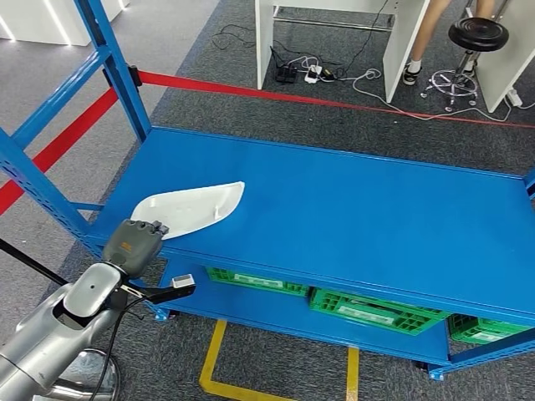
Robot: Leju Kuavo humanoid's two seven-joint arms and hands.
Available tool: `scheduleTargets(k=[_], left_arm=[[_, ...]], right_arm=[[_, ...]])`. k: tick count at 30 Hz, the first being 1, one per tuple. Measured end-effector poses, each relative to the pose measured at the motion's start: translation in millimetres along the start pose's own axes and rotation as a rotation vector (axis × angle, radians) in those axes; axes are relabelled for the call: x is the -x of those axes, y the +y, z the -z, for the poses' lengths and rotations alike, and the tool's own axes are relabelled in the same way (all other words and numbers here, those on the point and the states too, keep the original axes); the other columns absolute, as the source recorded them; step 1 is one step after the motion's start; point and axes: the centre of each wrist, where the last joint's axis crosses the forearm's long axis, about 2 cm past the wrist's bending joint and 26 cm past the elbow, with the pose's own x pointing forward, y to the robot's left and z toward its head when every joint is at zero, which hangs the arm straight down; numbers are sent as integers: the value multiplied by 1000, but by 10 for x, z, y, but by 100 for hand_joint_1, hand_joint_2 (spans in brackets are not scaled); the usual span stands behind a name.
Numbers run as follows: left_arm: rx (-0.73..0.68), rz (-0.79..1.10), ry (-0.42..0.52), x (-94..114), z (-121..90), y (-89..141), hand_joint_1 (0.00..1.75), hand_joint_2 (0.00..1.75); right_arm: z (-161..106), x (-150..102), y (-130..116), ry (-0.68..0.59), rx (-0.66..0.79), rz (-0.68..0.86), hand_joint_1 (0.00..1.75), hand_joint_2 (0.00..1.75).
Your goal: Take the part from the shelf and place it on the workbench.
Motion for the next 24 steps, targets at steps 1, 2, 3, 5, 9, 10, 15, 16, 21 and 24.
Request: scheduleTargets(k=[1,2,3,5,9,10,15,16,21,24], left_arm=[[-2,-1,0,1,0,0,175,175],[-4,-2,0,2,-1,-1,175,175],[-7,-4,0,4,-2,-2,175,175],[-13,-7,0,8,-4,-6,175,175],[-31,-2,-4,18,-7,-10,175,175],[-34,2,-5,24,-8,-10,175,175],[-37,15,-7,51,-11,-5,175,175],[-42,25,-10,55,-11,-3,175,175],[-126,142,-41,160,-6,55,175,175],[-173,178,-49,254,22,171,175,175]], right_arm=[[0,0,0,0,0,0,0,0],[0,1,0,0,0,0,0,0],[-1,1,0,0,0,0,0,0],[-1,0,1,-1,-1,0,0,0],[-4,0,4,-3,-2,1,0,0],[-4,0,3,-4,-2,1,0,0],[-5,2,4,-5,-3,0,0,0],[-5,2,4,-5,-3,0,0,0],[-4,1,6,-11,-12,2,0,0],[-6,3,6,-16,-15,3,0,0]])
